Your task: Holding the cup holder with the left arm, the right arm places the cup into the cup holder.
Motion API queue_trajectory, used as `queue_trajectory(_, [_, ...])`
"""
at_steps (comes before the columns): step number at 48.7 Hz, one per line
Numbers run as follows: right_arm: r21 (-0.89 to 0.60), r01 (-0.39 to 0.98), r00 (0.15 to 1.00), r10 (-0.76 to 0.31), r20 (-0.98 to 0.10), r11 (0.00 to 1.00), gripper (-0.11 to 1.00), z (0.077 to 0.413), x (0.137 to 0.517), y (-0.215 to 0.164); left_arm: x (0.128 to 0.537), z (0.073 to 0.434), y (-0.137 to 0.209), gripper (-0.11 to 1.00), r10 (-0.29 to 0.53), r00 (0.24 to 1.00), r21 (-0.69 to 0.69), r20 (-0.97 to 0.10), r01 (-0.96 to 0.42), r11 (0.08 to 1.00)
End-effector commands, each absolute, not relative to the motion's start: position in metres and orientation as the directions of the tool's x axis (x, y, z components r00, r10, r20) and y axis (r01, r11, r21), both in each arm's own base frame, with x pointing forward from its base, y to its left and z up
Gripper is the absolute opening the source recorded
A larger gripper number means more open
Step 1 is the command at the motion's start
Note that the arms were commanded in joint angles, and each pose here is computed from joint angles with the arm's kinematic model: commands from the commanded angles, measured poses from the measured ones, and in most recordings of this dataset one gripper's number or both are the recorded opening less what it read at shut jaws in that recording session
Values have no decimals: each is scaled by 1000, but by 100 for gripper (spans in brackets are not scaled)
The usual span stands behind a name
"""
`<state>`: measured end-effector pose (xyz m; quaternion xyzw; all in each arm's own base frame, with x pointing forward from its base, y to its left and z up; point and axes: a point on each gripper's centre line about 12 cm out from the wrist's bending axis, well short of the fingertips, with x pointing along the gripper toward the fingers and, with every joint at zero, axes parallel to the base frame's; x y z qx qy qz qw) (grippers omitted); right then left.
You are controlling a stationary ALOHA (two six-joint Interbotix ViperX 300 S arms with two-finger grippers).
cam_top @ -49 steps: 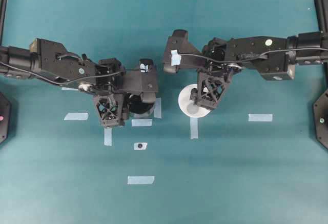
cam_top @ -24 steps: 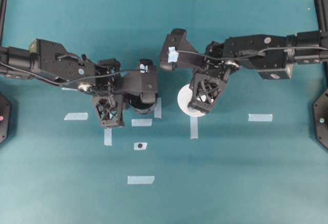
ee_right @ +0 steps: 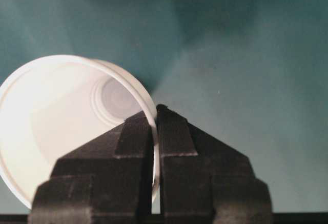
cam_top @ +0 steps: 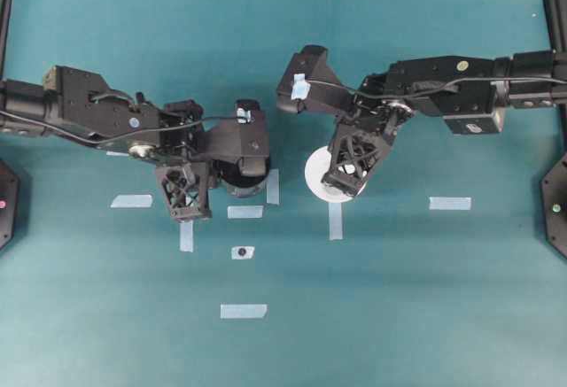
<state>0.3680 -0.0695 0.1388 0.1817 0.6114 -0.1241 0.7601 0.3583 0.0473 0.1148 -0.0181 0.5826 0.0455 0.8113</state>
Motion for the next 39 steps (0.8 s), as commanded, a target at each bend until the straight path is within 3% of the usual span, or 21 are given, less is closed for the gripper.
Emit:
queue_trajectory(1, [153, 410, 311, 20, -950, 899, 3, 176, 368, -67, 362, 131, 47, 22, 60, 371, 27, -927, -93, 995])
queue_trajectory(24, [195, 431, 422, -6, -907, 881, 3, 222, 359, -67, 359, 142, 46, 22, 73, 505, 27, -860, -98, 995])
queue_trajectory(39, [215, 452, 444, -9, -896, 866, 3, 236, 348, -64, 358, 147, 45, 22, 86, 651, -27, -754, -161, 987])
